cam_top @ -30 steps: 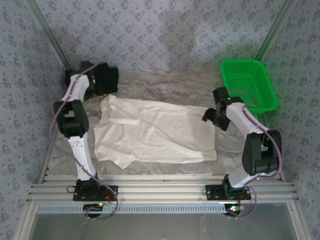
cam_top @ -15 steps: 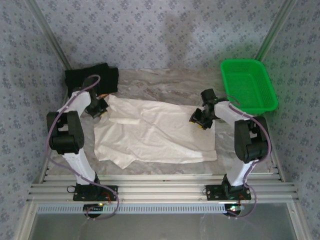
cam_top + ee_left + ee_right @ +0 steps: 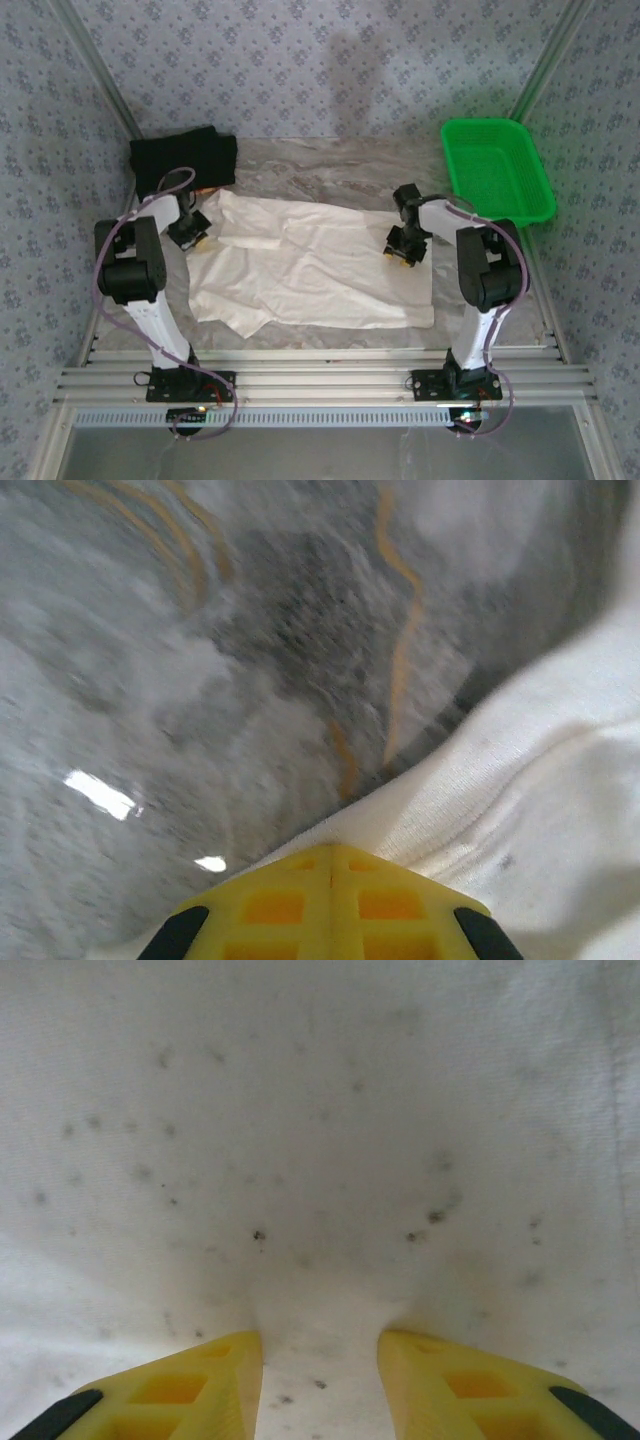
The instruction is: Fold and stack the t-shirts
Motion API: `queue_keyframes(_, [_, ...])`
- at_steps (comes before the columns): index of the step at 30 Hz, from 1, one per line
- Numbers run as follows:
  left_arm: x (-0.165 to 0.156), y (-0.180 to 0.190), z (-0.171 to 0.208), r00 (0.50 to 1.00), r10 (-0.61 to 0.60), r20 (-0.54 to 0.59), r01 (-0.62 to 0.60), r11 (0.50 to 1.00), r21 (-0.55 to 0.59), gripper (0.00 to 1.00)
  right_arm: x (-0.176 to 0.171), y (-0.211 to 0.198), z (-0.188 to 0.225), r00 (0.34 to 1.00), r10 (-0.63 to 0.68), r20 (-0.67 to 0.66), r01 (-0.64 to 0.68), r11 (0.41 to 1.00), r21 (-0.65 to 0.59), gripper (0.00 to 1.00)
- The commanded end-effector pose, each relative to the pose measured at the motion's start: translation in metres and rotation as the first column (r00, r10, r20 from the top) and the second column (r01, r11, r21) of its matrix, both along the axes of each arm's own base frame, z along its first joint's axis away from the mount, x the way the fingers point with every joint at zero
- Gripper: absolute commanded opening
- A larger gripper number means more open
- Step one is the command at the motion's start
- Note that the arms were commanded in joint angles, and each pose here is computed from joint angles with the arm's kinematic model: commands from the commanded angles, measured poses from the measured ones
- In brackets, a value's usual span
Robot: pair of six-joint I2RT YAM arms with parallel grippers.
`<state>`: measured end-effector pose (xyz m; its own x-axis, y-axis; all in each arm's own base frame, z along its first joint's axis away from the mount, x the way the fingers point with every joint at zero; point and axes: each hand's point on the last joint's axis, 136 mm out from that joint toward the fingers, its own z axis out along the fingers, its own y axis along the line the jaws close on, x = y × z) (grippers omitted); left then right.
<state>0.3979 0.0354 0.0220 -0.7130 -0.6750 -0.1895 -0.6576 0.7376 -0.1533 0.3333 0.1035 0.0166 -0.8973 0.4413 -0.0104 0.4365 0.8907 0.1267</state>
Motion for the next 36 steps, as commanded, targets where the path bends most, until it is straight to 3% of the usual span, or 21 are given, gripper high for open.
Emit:
queue_keyframes(1, [-0.024, 0.024, -0.024, 0.994, 0.029, -0.105, -0.021, 0.997, 0.071, 0.05, -0.024, -0.028, -0.018, 0.991, -0.017, -0.130, -0.007, 0.984, -0.176, 0.42])
queue_keyframes(8, [-0.030, 0.043, -0.018, 0.992, 0.050, -0.114, -0.039, 0.995, 0.097, 0.05, -0.023, -0.036, -0.020, 0.989, -0.046, -0.139, 0.017, 0.979, -0.204, 0.44])
queue_keyframes(13, [-0.016, 0.034, -0.007, 0.999, 0.031, -0.042, -0.030, 0.999, 0.029, 0.08, -0.013, -0.035, -0.014, 0.994, -0.035, -0.102, 0.016, 0.983, -0.185, 0.47])
queue_keyframes(18, [0.002, 0.022, 0.042, 0.995, 0.019, 0.102, -0.015, 0.999, -0.035, 0.16, 0.010, -0.026, 0.012, 1.000, -0.007, 0.028, 0.010, 0.994, -0.109, 0.56])
queue_keyframes(21, [0.000, 0.010, 0.079, 0.986, 0.010, 0.167, 0.002, 0.998, -0.067, 0.28, 0.022, -0.015, 0.041, 0.993, 0.047, 0.108, -0.041, 0.998, -0.053, 0.62])
queue_keyframes(26, [-0.039, -0.013, 0.119, 0.982, 0.007, 0.191, 0.018, 0.992, -0.125, 0.51, 0.003, -0.003, 0.084, 0.978, 0.125, 0.166, -0.133, 0.991, 0.035, 0.74])
queue_keyframes(30, [-0.086, -0.035, 0.116, 0.993, 0.019, 0.118, 0.005, 0.981, -0.195, 0.57, -0.032, -0.001, 0.102, 0.979, 0.145, 0.145, -0.163, 0.980, 0.117, 0.78])
queue_keyframes(36, [-0.165, -0.071, 0.099, 0.999, -0.023, -0.037, 0.014, 0.971, -0.237, 0.59, -0.117, -0.002, 0.093, 0.988, 0.153, -0.010, -0.147, 0.963, 0.228, 0.80])
